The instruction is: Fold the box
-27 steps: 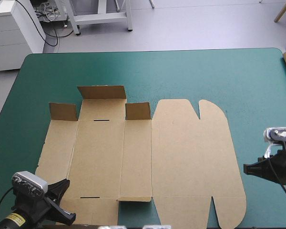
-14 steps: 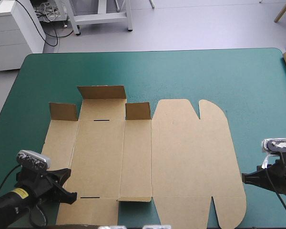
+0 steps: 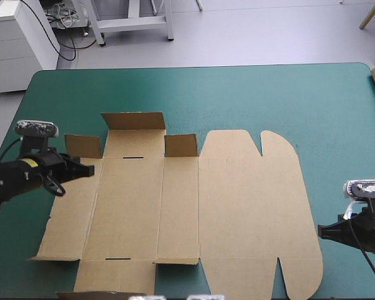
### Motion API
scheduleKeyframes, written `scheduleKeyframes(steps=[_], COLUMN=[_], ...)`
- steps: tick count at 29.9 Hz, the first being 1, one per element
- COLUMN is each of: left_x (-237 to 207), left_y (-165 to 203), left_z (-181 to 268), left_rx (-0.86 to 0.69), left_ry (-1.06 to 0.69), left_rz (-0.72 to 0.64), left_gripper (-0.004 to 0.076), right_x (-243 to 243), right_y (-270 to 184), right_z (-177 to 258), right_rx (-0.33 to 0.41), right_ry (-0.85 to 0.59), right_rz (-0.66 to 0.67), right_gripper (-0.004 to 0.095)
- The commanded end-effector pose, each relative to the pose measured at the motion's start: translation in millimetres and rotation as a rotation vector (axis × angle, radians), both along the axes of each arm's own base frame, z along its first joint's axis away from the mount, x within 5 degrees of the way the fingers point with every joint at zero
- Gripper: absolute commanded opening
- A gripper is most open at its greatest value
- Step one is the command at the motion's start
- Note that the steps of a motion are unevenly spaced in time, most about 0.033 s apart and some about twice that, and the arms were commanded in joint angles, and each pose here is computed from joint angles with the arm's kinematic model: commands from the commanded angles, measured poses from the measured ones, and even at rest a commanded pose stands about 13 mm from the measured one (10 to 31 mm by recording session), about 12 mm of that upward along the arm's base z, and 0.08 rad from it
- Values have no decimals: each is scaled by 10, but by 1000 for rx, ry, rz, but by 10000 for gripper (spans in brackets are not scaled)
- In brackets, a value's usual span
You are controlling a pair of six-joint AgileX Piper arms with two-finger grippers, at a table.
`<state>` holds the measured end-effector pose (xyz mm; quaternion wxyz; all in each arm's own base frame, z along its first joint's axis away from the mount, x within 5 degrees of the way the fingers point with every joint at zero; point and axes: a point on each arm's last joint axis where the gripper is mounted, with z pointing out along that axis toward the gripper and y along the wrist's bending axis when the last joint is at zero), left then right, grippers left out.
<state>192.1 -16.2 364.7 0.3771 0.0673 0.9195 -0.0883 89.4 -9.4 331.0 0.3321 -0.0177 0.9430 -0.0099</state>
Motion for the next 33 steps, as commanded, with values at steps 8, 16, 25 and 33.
scheduleKeyframes(steps=[8, 16, 25, 33], left_x=[393, 180, 98, 114], left_y=[1041, 1554, 1673, 1648], left_z=[170, -6, -49, -86], left_rx=[-167, -210, -134, -158], left_ry=[-50, 64, 95, 127], left_rz=[459, 582, 563, 529], left_gripper=[-8, -8, -8, 263], right_x=[32, 36, 37, 37], right_y=[3, 58, 56, 56], right_z=[97, 97, 98, 98], right_rx=[-5, -13, -16, -18], right_ry=[-70, -70, -71, -71], right_rz=[4, 71, 71, 73], right_gripper=[226, 226, 226, 226])
